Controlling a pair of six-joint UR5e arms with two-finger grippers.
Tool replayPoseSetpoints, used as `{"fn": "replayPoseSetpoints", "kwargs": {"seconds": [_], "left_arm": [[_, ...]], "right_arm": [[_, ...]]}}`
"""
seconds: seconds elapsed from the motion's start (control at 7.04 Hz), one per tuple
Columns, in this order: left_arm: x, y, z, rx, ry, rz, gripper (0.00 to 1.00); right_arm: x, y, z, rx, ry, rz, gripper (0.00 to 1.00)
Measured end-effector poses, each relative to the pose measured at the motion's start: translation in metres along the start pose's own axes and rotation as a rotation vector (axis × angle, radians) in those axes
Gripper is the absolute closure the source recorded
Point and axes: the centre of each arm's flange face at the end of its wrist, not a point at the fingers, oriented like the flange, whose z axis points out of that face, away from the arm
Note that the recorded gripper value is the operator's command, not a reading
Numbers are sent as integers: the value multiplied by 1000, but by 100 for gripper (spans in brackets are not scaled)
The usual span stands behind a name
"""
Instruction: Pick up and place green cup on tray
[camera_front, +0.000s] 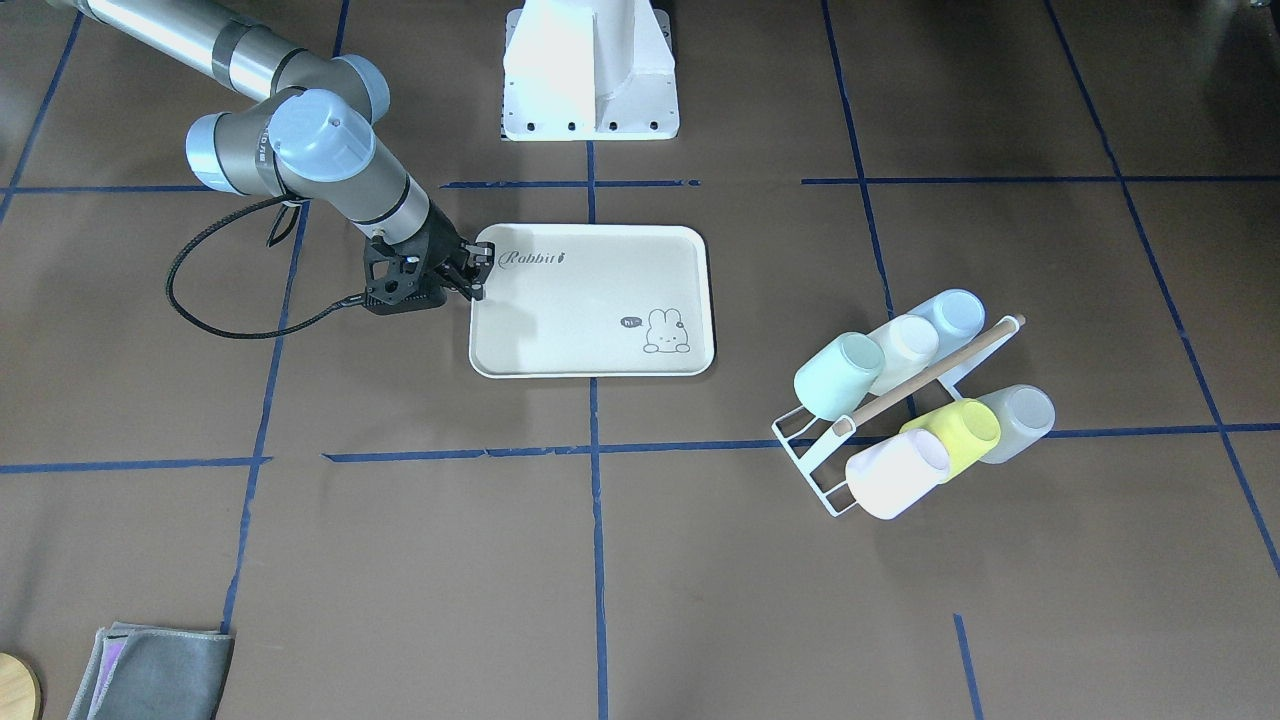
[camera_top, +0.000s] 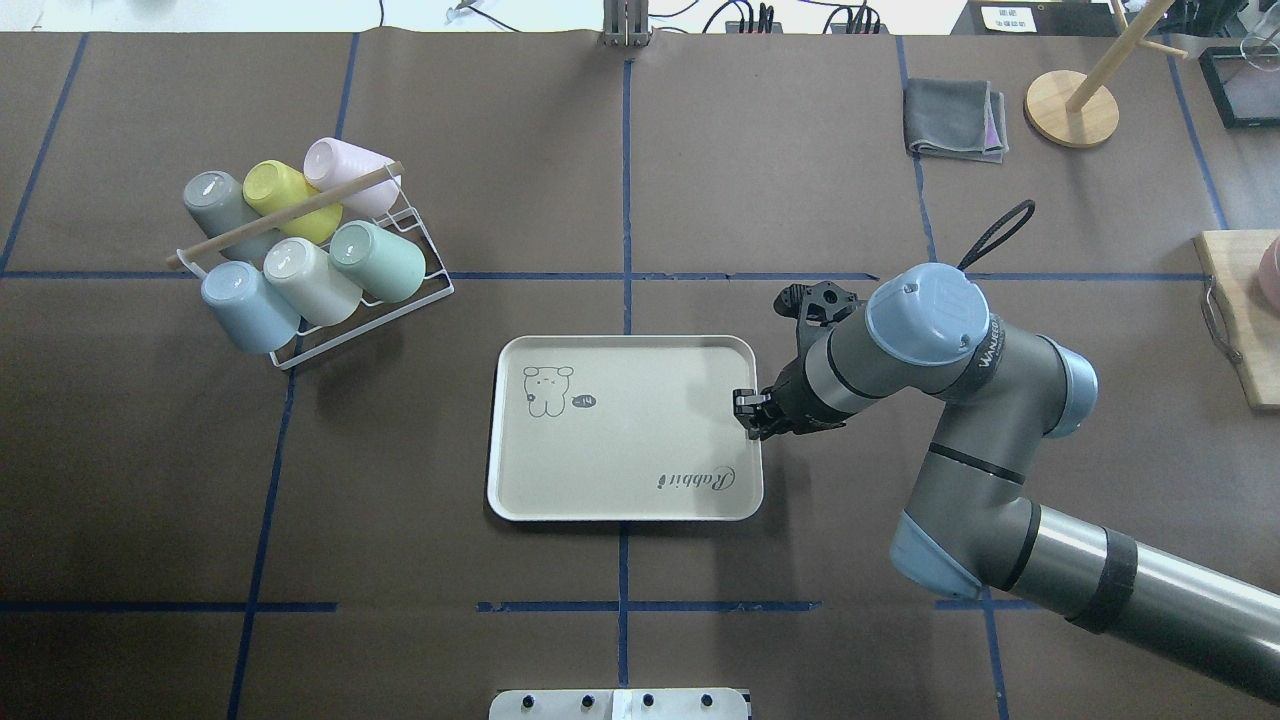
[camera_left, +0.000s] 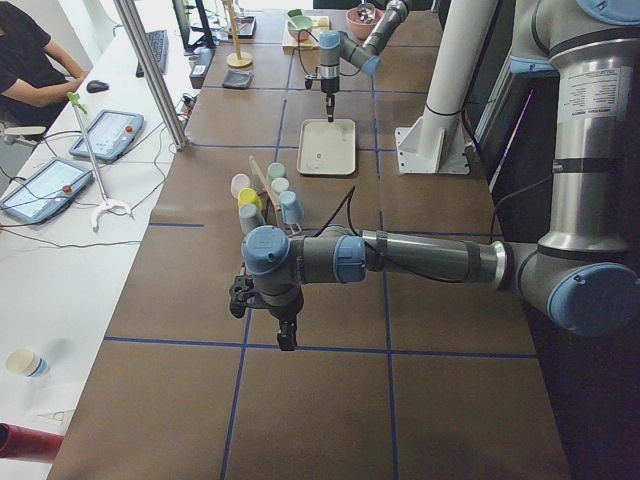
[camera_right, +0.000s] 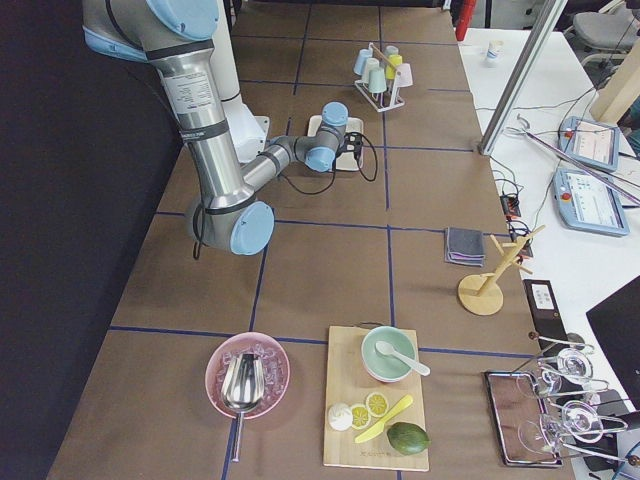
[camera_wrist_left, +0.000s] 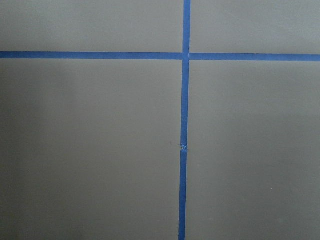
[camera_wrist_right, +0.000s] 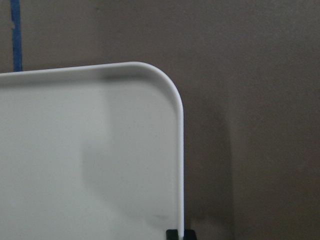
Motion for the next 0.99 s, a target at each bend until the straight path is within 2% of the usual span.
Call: {"fn": "replayPoseSetpoints", "kwargs": {"seconds": [0.28, 0.71, 0.85, 0.99], "left_arm": [[5, -2, -5, 11, 0, 4, 0], [45, 2, -36, 69, 70, 67, 0], [78, 1, -48, 91, 81, 133, 0], [131, -5, -55, 99, 87, 243, 0]], "right_arm": [[-2, -4, -14, 9, 1, 10, 0], [21, -23, -90, 20, 27, 80, 0], [49, -37, -113, 20, 35, 103, 0], [81, -49, -130, 21, 44, 104, 0]]}}
